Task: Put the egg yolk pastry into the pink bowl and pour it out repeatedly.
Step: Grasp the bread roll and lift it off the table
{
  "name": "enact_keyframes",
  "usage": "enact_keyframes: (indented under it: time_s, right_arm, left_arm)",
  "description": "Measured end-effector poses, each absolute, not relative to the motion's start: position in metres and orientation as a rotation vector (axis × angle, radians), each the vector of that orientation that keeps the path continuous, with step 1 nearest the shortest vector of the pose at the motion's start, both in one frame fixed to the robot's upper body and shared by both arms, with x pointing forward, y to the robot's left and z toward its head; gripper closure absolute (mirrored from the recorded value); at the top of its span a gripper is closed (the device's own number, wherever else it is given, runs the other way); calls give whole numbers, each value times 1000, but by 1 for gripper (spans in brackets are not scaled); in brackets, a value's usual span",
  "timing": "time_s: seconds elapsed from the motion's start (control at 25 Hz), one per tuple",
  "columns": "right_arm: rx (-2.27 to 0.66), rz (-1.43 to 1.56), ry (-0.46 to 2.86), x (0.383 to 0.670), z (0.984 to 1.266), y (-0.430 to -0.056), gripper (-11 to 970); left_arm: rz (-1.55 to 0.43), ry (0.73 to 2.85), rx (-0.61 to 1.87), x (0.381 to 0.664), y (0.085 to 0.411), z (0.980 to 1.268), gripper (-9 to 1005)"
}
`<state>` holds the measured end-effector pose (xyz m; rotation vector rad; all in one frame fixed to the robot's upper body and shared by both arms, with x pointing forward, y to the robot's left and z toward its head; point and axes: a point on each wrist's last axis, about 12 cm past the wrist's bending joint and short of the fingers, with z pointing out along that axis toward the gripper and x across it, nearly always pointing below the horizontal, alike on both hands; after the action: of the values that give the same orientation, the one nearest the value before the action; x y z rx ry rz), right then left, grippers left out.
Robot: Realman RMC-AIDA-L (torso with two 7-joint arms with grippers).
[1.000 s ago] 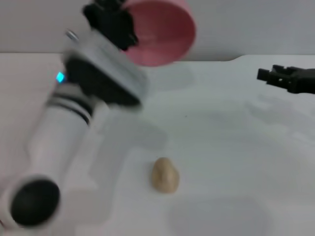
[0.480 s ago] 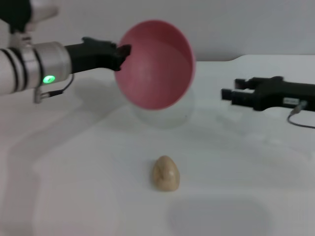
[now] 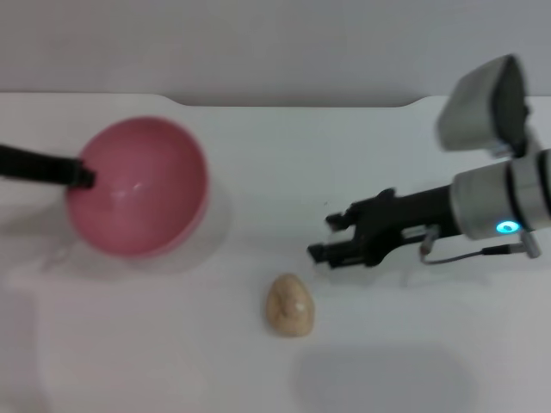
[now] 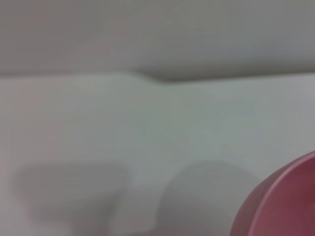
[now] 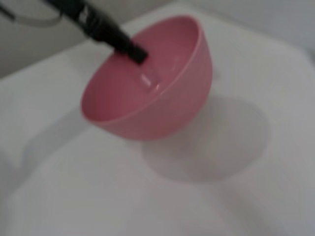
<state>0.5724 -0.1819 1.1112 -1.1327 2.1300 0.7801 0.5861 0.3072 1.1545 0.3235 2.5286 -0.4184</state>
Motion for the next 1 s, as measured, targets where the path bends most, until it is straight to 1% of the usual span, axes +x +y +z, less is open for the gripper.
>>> enact_keyframes:
  time_s: [0.12, 0.36, 0.64, 0.88, 1.0]
  right_arm:
    - [-1213, 776, 2149, 570, 1110, -166, 455]
    - [-1300, 780, 2157, 565, 1105, -148, 460]
    - [-1339, 774, 2231, 560, 1091, -135, 465]
    - [-1310, 753, 2270, 563, 1082, -134, 469]
    - [-1300, 753, 2268, 564, 1083, -134, 471]
  left_arm:
    - [-349, 2588, 308, 575, 314, 1157, 992]
    - [-330, 2606, 305, 564, 319, 1160, 992]
    - [-329, 2605, 312, 564, 318, 1161, 992]
    - [-328, 2600, 334, 567, 314, 1163, 991]
    - [-328, 2598, 339, 568, 313, 1163, 991]
